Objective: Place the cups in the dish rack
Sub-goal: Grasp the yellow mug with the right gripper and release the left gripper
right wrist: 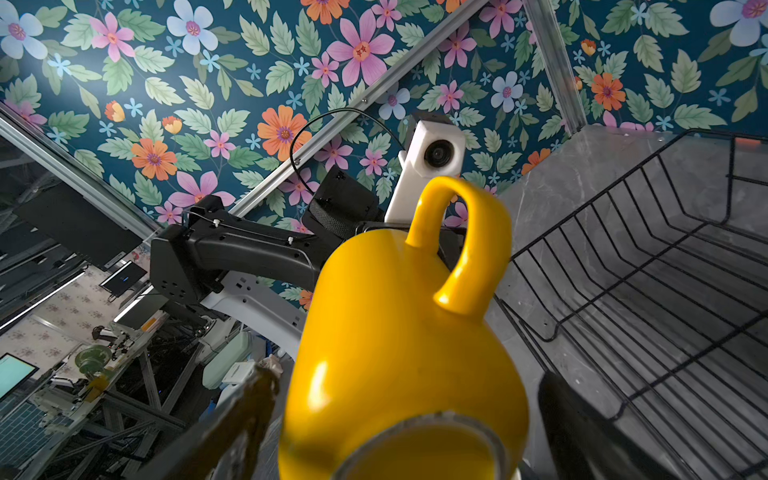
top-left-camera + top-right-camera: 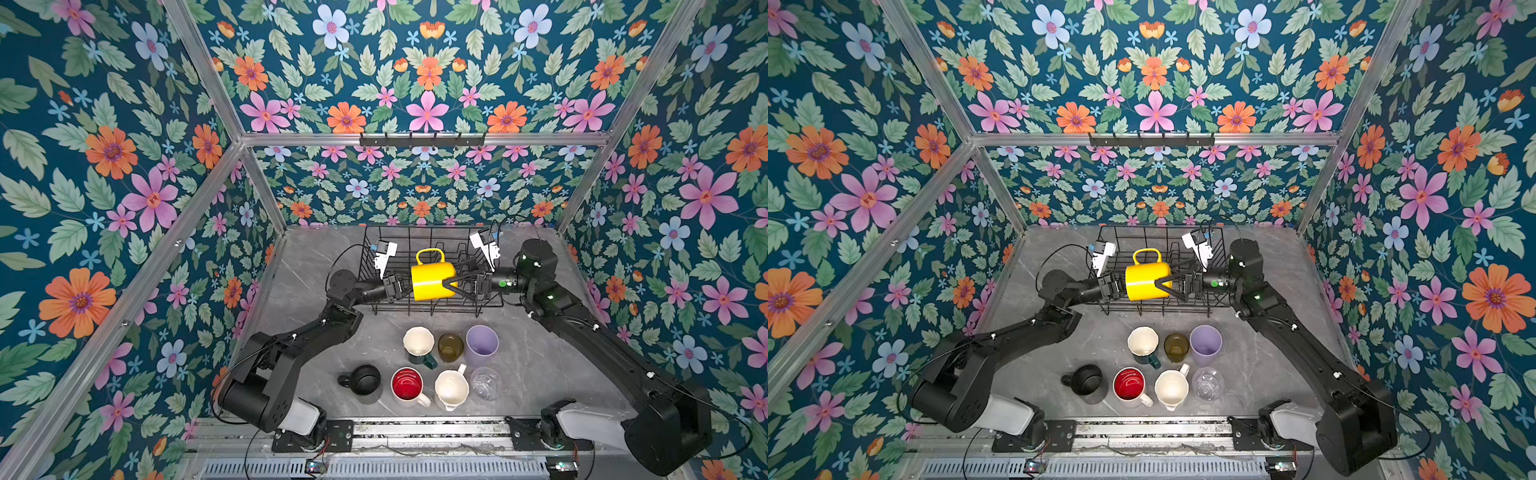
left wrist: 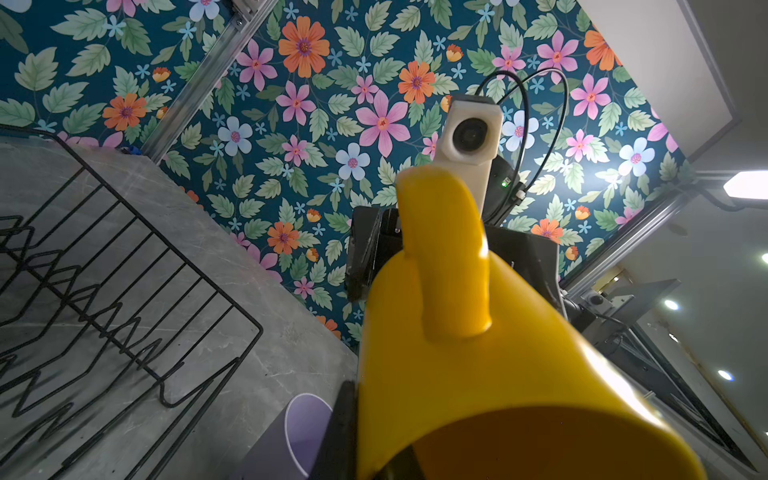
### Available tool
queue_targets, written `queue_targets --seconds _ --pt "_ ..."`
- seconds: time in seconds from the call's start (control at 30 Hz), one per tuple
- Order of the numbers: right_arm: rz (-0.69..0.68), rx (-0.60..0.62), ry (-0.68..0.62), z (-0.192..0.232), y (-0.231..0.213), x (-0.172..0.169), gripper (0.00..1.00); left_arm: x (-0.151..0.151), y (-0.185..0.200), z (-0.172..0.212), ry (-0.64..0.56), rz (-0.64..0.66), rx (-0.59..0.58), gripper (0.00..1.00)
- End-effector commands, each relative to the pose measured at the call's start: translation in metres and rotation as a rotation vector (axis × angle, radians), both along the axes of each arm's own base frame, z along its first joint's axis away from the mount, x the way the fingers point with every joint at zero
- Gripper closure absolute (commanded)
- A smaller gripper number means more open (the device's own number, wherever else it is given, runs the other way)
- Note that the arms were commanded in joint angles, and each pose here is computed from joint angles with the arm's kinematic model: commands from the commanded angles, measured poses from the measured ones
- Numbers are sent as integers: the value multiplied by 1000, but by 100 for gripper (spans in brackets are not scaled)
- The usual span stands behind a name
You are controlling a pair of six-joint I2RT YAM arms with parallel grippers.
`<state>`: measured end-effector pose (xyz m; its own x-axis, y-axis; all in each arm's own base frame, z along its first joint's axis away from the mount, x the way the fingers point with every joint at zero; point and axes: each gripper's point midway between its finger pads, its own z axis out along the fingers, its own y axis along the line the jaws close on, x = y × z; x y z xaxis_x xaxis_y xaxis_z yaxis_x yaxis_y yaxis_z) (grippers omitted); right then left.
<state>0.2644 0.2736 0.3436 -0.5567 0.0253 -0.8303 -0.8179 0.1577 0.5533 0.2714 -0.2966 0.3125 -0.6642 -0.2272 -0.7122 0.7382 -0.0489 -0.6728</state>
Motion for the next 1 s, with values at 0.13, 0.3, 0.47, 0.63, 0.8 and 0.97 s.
queue_targets --seconds 0.13,0.3,0.47,0.63,0.8,0.97 --pt "11 -19 -11 -3 14 1 2 -2 2 12 -64 10 -15 100" --pt "21 -25 -3 -4 20 3 5 -4 2 10 -59 10 -7 100" --pt "37 -35 10 -8 26 3 9 -5 3 10 -57 13 -1 100" --pt "39 -40 19 -10 28 4 13 -7 4 9 -58 13 8 100" --pt "42 -49 26 -13 30 4 25 -7 4 9 -59 13 15 100" --pt "37 -59 30 -16 29 5 46 -7 4 8 -57 12 21 100"
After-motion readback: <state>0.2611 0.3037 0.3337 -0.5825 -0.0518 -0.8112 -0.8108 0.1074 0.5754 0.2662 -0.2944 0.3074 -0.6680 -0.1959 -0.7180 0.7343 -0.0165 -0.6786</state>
